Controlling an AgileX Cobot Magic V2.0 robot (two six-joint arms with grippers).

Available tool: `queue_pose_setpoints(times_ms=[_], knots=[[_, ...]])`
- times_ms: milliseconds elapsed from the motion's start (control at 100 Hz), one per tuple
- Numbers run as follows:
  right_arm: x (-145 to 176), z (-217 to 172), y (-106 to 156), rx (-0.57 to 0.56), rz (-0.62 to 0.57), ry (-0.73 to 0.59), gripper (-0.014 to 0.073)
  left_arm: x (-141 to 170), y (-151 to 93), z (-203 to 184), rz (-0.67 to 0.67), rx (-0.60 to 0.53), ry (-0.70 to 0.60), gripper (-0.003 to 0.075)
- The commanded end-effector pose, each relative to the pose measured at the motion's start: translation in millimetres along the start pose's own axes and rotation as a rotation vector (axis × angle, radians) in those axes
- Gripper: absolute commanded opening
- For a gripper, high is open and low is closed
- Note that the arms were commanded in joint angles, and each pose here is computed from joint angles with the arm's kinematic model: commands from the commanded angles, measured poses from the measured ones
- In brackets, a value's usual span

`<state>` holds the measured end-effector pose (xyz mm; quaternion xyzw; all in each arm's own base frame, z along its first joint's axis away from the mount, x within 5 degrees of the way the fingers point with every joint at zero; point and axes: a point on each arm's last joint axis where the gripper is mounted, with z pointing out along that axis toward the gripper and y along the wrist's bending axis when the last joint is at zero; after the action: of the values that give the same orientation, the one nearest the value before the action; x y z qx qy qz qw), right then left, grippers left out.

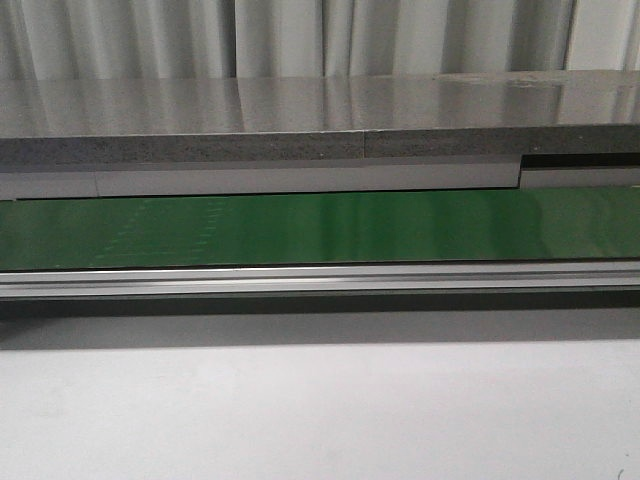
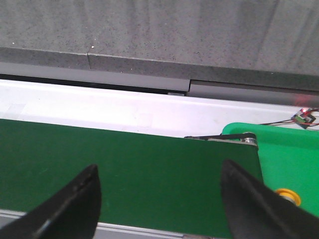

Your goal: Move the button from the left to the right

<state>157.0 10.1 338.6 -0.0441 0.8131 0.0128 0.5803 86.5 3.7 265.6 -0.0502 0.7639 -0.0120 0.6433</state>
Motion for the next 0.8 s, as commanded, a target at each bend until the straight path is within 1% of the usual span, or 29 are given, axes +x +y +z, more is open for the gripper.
queue_pose_setpoints(times_ms=[0, 220, 390, 460, 510, 580, 630, 750, 790], knots=[[1.1, -25.0, 0.4, 0.009, 0.005, -0.159, 0.0509, -15.8, 0.9, -1.7, -0.015, -0.016, -0.092, -0.0020], [44.5, -67.7, 3.3, 0.012, 0.002, -0.265, 0.0509, -15.8, 0.9, -1.7, -0.015, -0.016, -0.092, -0.0020], [70.1, -81.5, 5.2, 0.006, -0.001, -0.263, 0.0505, -15.8, 0.9, -1.7, -0.015, -0.016, -0.092, -0.0020], [74.7, -83.9, 5.5, 0.005, -0.001, -0.265, 0.0476, -15.8, 0.9, -1.7, -0.015, -0.016, -0.092, -0.0020], [76.0, -83.9, 5.5, 0.006, -0.001, -0.266, 0.0436, -15.8, 0.9, -1.7, -0.015, -0.016, -0.092, -0.0020], [76.5, -83.6, 5.5, 0.006, -0.001, -0.265, 0.0350, -15.8, 0.9, -1.7, -0.015, -0.016, -0.092, -0.0020], [76.4, -83.6, 5.5, 0.006, -0.001, -0.266, 0.0271, -15.8, 0.9, -1.7, -0.015, -0.016, -0.092, -0.0020], [76.2, -83.6, 5.5, 0.006, -0.001, -0.269, 0.0043, -15.8, 0.9, -1.7, -0.015, -0.016, -0.092, -0.0020], [76.0, -83.7, 5.5, 0.006, -0.001, -0.271, -0.0015, -15.8, 0.9, -1.7, -0.015, -0.016, -0.092, -0.0020]])
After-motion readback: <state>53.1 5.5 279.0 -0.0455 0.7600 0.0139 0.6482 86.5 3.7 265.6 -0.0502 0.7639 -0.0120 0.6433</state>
